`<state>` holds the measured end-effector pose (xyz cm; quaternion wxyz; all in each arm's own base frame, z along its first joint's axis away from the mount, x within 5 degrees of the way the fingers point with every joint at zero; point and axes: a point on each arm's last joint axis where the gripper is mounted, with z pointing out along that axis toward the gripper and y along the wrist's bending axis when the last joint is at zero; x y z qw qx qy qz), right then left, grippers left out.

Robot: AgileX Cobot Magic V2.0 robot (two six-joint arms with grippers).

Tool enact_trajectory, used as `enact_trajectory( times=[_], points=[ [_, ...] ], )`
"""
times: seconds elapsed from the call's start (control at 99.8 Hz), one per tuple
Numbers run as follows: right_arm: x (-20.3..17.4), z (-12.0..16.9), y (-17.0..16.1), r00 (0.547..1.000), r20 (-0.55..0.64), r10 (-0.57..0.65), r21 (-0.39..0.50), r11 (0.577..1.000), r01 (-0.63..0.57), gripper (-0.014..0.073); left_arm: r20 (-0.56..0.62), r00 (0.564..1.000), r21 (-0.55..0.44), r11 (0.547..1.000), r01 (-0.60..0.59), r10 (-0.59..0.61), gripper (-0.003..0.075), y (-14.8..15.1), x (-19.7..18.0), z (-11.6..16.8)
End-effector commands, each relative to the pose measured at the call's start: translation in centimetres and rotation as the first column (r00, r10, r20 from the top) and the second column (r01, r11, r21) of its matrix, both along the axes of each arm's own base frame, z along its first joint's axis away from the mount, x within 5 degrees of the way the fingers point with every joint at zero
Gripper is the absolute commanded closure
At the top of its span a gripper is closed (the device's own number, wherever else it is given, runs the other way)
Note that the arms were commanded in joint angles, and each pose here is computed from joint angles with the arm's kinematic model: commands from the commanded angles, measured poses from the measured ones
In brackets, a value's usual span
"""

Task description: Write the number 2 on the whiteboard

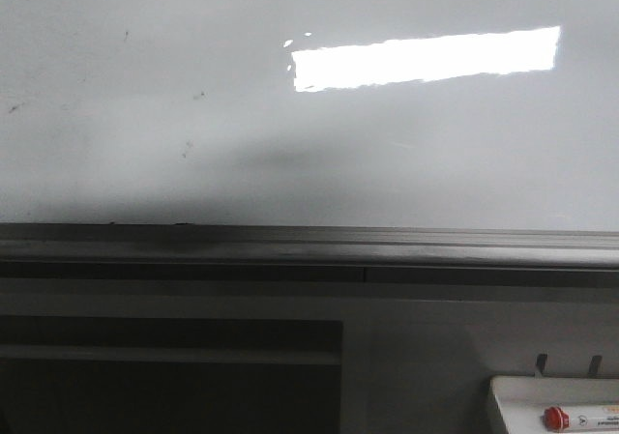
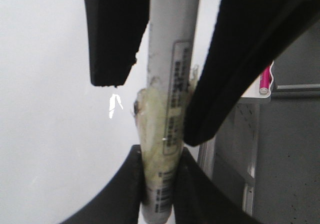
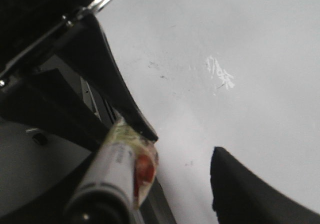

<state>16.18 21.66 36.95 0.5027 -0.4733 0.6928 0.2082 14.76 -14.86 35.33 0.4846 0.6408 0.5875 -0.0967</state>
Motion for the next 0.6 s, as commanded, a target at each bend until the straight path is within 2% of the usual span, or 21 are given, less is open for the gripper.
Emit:
enact_trajectory(
  times=[0.0,0.23,0.301,0.351,0.371,0.441,0.591],
  points=[
    [0.2,2.4,0.2,0.997,0.072,-0.029,0.140,0.990,0.019,0.0260,0.037,0.999,-0.072,0.997,-0.004,0.007,0.0741,0.0,-0.3,1.7],
    [-0.3,2.8,0.8,0.996,0.092,-0.018,0.190,0.982,0.000,0.0400,0.043,0.999,-0.076,0.997,-0.009,0.012,0.0741,0.0,-0.3,1.8],
    [-0.3,2.7,0.8,0.996,0.088,-0.015,0.184,0.983,-0.002,0.0526,0.044,0.999,-0.083,0.996,-0.012,0.016,0.0740,-0.1,-0.2,1.8],
    [-0.3,2.7,0.8,0.996,0.087,-0.014,0.182,0.983,-0.002,0.0661,0.035,0.999,-0.097,0.995,-0.015,0.018,0.0727,-0.1,-0.3,1.9],
    [-0.3,2.7,0.8,0.996,0.085,-0.014,0.184,0.983,-0.002,0.0673,0.032,0.999,-0.103,0.995,-0.016,0.020,0.0717,-0.1,-0.3,1.9],
    [-0.3,2.7,0.8,0.996,0.086,-0.015,0.185,0.983,-0.001,0.0669,0.024,0.999,-0.131,0.991,-0.026,0.030,0.0612,-0.2,-0.2,2.1],
    [-0.2,2.9,0.8,0.995,0.097,-0.022,0.197,0.980,0.003,0.0669,-0.032,0.992,-0.269,0.955,-0.127,0.123,0.0220,0.5,-0.6,3.4]
  ],
)
